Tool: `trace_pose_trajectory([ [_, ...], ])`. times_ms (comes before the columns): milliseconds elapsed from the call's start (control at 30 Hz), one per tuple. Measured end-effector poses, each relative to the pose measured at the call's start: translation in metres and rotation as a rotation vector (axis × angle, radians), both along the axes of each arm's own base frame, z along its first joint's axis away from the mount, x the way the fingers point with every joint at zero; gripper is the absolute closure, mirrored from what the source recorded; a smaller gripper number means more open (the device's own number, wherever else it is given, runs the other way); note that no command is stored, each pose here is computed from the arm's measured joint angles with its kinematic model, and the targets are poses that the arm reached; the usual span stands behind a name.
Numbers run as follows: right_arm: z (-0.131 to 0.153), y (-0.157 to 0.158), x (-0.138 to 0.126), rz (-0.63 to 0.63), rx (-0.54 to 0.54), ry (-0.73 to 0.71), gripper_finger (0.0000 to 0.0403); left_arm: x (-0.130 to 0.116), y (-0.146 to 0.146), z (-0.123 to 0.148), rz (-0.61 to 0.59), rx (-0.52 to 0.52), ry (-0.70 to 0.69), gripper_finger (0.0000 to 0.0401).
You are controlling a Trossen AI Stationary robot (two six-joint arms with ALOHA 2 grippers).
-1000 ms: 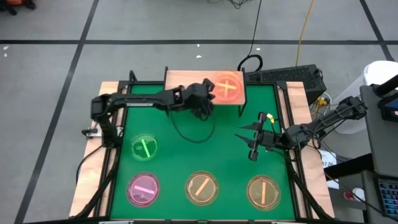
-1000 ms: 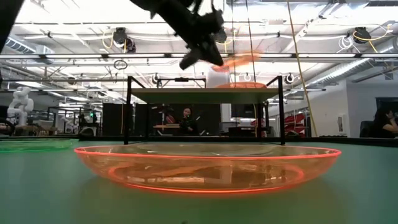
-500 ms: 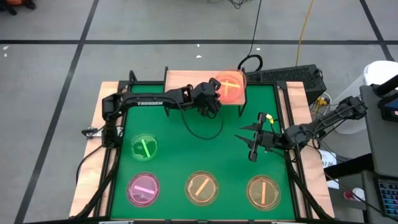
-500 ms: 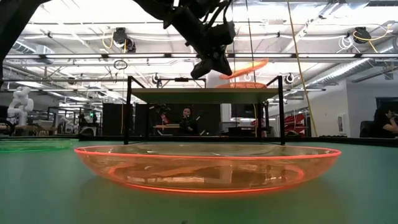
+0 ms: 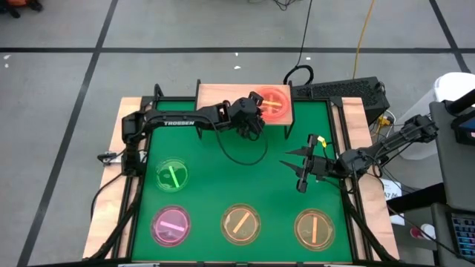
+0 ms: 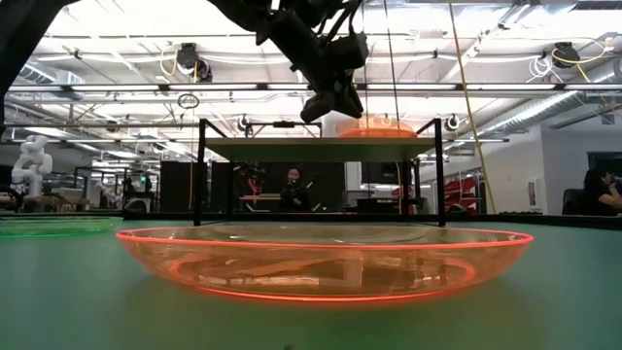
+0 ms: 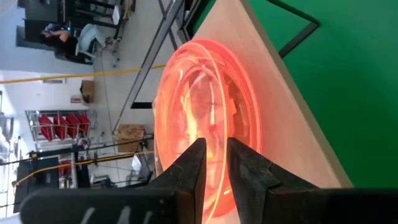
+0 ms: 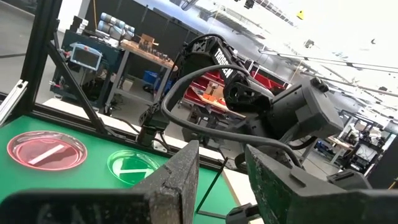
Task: Place and stack plates onto a shelf
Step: Stack the top left orange plate on top of the orange plate on the shelf, then put the left orange plate on the shelf
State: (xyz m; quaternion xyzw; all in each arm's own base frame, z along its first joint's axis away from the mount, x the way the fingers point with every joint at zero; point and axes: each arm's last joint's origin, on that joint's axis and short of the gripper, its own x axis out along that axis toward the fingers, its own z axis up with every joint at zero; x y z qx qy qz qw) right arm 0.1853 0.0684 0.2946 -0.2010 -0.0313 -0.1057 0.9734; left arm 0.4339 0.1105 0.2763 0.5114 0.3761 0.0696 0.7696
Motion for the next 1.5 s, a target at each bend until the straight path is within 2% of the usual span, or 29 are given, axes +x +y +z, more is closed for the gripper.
trace_pose_trajectory([
  [200, 0.000, 0.000, 0.000, 0.000, -0.002, 0.005, 0.0289, -0.004, -0.003, 0.008, 0.115, 0.052, -0.013, 0.0329],
  [433, -0.001, 0.000, 0.000, 0.000, -0.002, 0.012, 0.0289, -0.025, -0.029, 0.041, 0.146, -0.040, -0.076, 0.0329],
  [533, -0.002, 0.000, 0.000, 0.001, 0.004, 0.016, 0.0289, -0.042, -0.044, 0.059, 0.178, -0.129, -0.112, 0.0329],
  [700, -0.004, 0.000, 0.000, 0.002, 0.006, 0.030, 0.0289, -0.081, -0.069, 0.082, 0.242, -0.423, -0.145, 0.0329],
  [767, -0.003, 0.000, 0.000, 0.003, 0.019, 0.027, 0.0289, -0.094, -0.080, 0.084, 0.256, -0.493, -0.143, 0.0329],
  [900, -0.003, 0.000, 0.000, 0.005, 0.030, 0.024, 0.0289, -0.125, -0.104, 0.074, 0.257, -0.552, -0.165, 0.0329],
  [1000, -0.006, 0.000, 0.001, 0.000, 0.026, 0.042, 0.0289, -0.146, -0.115, 0.054, 0.261, -0.628, -0.234, 0.0329],
  [1133, -0.013, -0.001, 0.005, -0.127, 0.052, 0.083, 0.0289, -0.172, -0.129, 0.021, 0.236, -0.701, -0.345, 0.0329],
  [1200, -0.015, -0.002, 0.006, -0.160, 0.058, 0.086, 0.0289, -0.185, -0.135, 0.012, 0.197, -0.754, -0.433, 0.0329],
  [1367, -0.006, 0.002, 0.013, -0.152, 0.104, 0.101, 0.0289, -0.212, -0.145, -0.006, 0.113, -0.860, -0.613, 0.0329],
  [1500, 0.003, 0.005, 0.027, -0.163, 0.108, 0.191, 0.0289, -0.224, -0.149, -0.017, 0.042, -0.891, -0.698, 0.0329],
])
